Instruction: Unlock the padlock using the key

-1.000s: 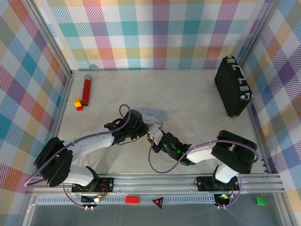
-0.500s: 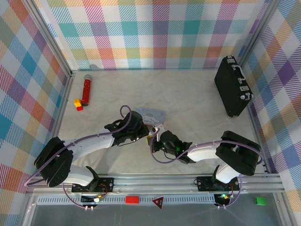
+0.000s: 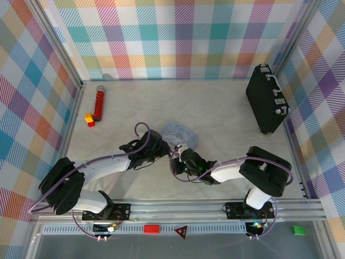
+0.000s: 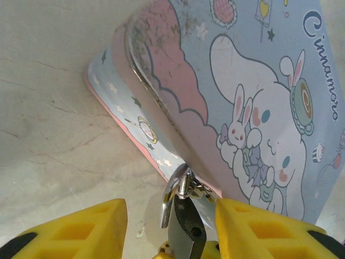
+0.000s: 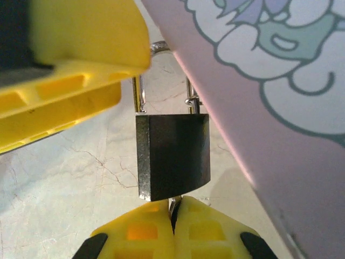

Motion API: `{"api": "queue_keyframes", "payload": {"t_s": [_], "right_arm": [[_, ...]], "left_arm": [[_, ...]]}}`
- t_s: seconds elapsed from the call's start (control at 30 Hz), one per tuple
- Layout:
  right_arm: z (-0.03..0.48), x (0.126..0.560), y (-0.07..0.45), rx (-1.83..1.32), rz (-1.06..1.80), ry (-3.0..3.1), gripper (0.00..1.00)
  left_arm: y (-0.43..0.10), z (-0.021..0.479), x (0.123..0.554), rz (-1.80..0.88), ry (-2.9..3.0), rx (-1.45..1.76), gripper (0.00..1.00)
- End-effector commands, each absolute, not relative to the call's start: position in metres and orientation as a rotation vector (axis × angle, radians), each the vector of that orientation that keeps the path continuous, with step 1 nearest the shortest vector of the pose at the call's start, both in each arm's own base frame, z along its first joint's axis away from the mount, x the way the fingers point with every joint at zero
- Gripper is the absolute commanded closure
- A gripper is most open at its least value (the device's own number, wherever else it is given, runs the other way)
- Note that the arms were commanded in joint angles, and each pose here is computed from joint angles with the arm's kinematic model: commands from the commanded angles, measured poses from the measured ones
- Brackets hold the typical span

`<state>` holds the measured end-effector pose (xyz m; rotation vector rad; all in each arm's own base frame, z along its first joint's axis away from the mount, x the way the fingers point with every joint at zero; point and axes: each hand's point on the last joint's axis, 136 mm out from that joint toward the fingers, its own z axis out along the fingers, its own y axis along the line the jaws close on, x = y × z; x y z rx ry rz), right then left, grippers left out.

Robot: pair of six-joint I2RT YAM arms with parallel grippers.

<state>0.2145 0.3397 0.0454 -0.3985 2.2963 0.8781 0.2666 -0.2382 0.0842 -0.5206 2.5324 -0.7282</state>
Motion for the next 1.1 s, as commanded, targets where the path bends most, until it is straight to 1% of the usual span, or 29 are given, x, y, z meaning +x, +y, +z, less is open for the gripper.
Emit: {"api": "queue_keyframes", "payload": {"t_s": [0.0,0.13,0.27,0.37,0.43,0.6,0.73,0.83,0.93,1.07], "right_arm": [[0.039,0.217,0.339,-0.316,0.942,2.369,1.00],[0.032,0.220,0.331,-0.259,0.959,2.416,1.00],[0.031,0.217,0.327,-0.282,0.939,2.436,1.00],[0.032,0.217,0.325,-0.294,0.927,2.438,1.00],[0.033,0.217,0.324,-0.296,0.919,2.437,1.00],[0.034,0.219,0.321,-0.283,0.900,2.436,1.00],[0.034,0.219,0.315,-0.275,0.872,2.442,1.00],[0.034,0.222,0.307,-0.231,0.840,2.460,1.00],[0.031,0.227,0.292,-0.150,0.835,2.478,1.00],[0.027,0.231,0.277,-0.080,0.844,2.497,1.00]], "left_arm": [[-0.231,0.084,0.276,-0.686,2.506,-0.539,0.53],[-0.220,0.094,0.287,-0.602,2.492,-0.487,0.51],[-0.199,0.108,0.299,-0.376,2.501,-0.401,0.36],[-0.197,0.115,0.315,-0.324,2.494,-0.339,0.24],[-0.201,0.112,0.327,-0.301,2.520,-0.298,0.20],[-0.210,0.094,0.352,-0.200,2.593,-0.215,0.17],[-0.218,0.076,0.363,-0.139,2.643,-0.163,0.17],[-0.214,0.063,0.362,-0.088,2.675,-0.165,0.18],[-0.196,0.048,0.356,-0.013,2.704,-0.235,0.21],[-0.173,0.032,0.342,0.021,2.725,-0.351,0.25]]}}
